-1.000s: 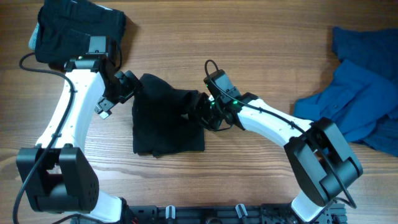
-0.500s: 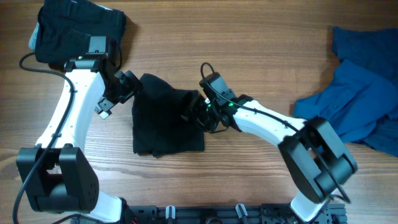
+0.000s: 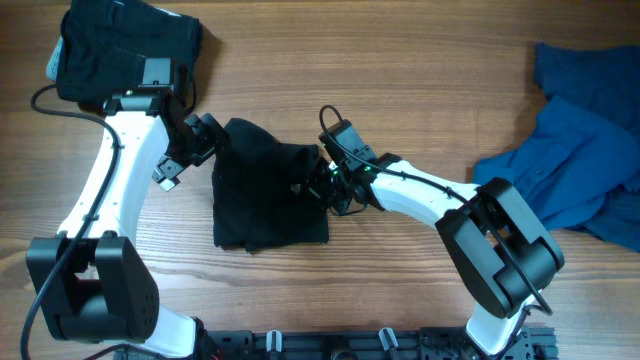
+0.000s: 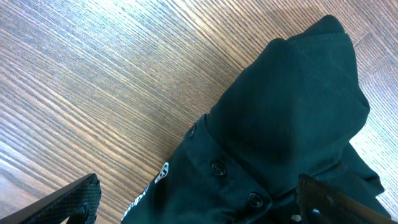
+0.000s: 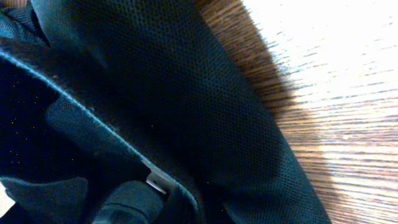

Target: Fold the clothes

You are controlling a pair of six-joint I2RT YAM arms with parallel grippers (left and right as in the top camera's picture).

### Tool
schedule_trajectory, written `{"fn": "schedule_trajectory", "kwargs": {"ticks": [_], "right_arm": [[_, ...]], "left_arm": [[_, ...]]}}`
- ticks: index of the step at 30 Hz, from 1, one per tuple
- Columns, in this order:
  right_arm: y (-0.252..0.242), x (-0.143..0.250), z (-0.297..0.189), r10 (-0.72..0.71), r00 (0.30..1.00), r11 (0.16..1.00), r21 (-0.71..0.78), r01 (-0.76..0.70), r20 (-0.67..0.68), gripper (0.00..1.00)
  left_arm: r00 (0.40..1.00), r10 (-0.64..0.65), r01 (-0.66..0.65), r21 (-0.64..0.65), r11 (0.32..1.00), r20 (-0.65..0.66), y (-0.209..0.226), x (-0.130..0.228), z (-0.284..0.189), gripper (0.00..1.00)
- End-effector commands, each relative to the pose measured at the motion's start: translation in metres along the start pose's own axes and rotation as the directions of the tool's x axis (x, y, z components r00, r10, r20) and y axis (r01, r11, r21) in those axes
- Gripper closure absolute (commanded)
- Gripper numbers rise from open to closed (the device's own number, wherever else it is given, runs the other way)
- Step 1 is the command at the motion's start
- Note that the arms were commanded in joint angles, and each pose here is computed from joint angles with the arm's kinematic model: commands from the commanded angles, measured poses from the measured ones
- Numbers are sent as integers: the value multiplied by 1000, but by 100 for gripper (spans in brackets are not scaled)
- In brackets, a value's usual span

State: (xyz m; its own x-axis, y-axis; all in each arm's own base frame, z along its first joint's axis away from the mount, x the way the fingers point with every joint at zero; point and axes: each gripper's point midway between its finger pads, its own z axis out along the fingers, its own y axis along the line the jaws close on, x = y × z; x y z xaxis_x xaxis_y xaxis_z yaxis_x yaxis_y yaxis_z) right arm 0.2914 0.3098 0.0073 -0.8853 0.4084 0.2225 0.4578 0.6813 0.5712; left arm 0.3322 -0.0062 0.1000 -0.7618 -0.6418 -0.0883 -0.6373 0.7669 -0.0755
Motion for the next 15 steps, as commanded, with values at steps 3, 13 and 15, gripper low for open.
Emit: {"fn": "schedule_trajectory", "kwargs": {"ticks": [3,13,15], "right_arm": [[-5,2,3,-14,1000,1000,25,14,-5,96],[8,0,-44,-87,991,996,42,83,105,96],[5,1,-47,-85,991,995,56,80,108,96]], "left_arm": [[1000,19,-19,-3,1000,-11,0,2,4,0],[1000,19,-19,-3,1000,-10,0,2,4,0],[1000,19,-19,-3,1000,-10,0,2,4,0]]}}
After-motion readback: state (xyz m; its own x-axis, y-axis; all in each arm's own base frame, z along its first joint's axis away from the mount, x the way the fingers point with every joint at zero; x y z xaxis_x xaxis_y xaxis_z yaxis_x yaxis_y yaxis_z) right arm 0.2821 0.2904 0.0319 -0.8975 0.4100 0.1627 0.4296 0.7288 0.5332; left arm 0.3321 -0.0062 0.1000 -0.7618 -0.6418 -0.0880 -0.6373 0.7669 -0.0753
